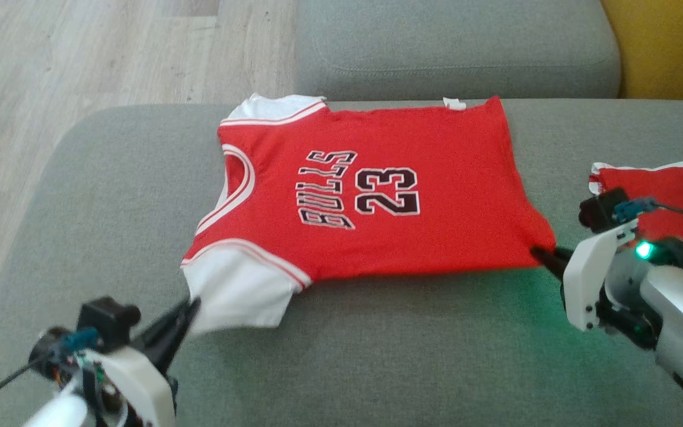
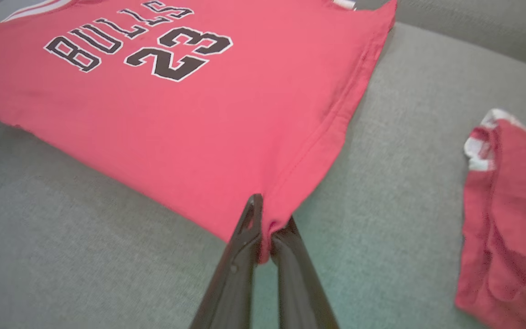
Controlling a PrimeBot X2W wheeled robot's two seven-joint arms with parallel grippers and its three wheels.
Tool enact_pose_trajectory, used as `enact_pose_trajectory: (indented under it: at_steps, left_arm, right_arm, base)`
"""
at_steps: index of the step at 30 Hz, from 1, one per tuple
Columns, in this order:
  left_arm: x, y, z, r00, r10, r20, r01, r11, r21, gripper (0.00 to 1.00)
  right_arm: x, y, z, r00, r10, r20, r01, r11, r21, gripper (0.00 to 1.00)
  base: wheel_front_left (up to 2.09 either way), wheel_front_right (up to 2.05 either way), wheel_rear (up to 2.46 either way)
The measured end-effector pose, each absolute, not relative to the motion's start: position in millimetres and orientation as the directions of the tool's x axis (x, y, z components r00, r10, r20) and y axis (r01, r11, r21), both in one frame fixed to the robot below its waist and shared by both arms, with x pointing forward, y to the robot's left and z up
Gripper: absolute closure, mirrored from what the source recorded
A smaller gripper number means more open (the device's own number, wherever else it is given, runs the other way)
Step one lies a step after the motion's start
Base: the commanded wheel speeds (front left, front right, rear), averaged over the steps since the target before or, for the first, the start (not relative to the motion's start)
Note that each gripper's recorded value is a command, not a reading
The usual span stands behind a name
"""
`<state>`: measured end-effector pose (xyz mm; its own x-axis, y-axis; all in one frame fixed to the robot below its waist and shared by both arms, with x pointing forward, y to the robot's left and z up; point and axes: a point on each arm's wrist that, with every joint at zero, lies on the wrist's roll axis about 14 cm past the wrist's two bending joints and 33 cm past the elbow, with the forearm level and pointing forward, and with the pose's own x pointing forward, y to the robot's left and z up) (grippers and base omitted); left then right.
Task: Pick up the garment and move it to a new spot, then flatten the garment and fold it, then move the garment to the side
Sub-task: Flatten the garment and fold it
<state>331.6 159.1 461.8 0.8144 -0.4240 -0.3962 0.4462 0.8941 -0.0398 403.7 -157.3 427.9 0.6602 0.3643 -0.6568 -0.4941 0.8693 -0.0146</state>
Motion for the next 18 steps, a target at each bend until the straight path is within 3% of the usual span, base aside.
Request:
enact_pose_trajectory:
  at_steps: [5,18]
  left_arm:
    - [308,149,457,0.767,-0.453,-0.454,0.477,0.876,-0.069,1.00]
    - [351,148,485,0.812,-0.439,-0.383,0.461,0.886,-0.038,1.00]
  right_arm:
    - [382,-156,419,0.597,0.394,-0.699,-0.506,0.861,0.053,1.00]
    - [400,-155,422,0.610,0.406,-0.680,-0.496,0.866,0.072,1.00]
  base:
    - [0.00,0.00,0.00]
    - [0.00,0.00,0.00]
